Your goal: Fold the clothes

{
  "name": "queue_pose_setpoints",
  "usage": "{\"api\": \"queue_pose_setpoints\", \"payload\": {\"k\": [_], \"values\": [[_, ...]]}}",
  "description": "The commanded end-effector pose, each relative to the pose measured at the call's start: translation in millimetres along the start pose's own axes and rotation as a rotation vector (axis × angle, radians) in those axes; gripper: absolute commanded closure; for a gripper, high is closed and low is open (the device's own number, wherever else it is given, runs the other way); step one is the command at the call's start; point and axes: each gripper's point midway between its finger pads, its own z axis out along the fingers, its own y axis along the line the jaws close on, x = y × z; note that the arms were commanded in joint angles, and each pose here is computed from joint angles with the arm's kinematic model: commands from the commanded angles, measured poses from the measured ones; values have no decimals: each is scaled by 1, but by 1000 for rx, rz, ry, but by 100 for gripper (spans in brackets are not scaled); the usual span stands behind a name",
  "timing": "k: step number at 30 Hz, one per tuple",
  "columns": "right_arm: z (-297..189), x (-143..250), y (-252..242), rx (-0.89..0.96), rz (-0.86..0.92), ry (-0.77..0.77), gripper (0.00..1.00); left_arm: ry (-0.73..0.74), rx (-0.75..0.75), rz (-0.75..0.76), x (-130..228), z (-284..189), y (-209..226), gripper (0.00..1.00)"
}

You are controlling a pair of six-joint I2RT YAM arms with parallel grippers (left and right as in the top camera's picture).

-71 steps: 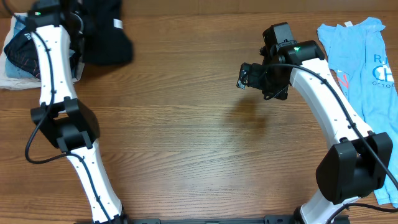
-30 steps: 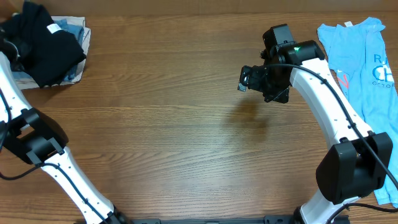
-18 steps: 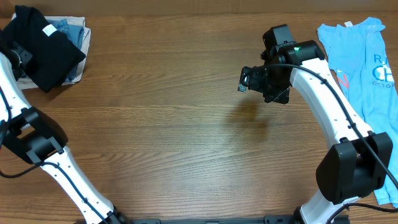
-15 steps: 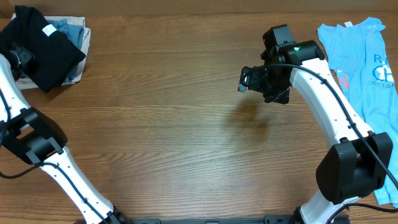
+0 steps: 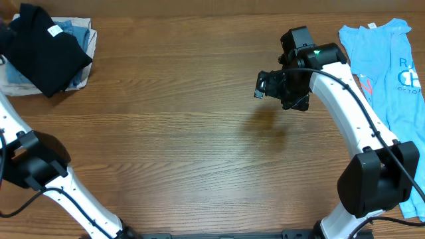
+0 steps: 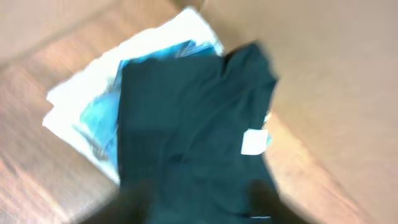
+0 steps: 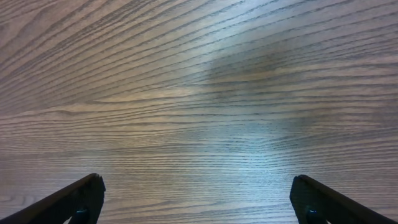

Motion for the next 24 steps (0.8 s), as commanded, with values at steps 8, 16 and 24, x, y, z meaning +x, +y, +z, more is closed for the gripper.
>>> {"api": "queue_pose_setpoints", "payload": {"k": [8,16,24], "values": [[0,-3,2,-5,0,-16,0,-181,-31,135,-30,33,-21,96],[0,-3,1,-4,1,-14,0,-164,-81,270,-6,111,-16,96],[0,1,-1,7,3,-1,0,-30,-182,251,50,191,37,94]]}}
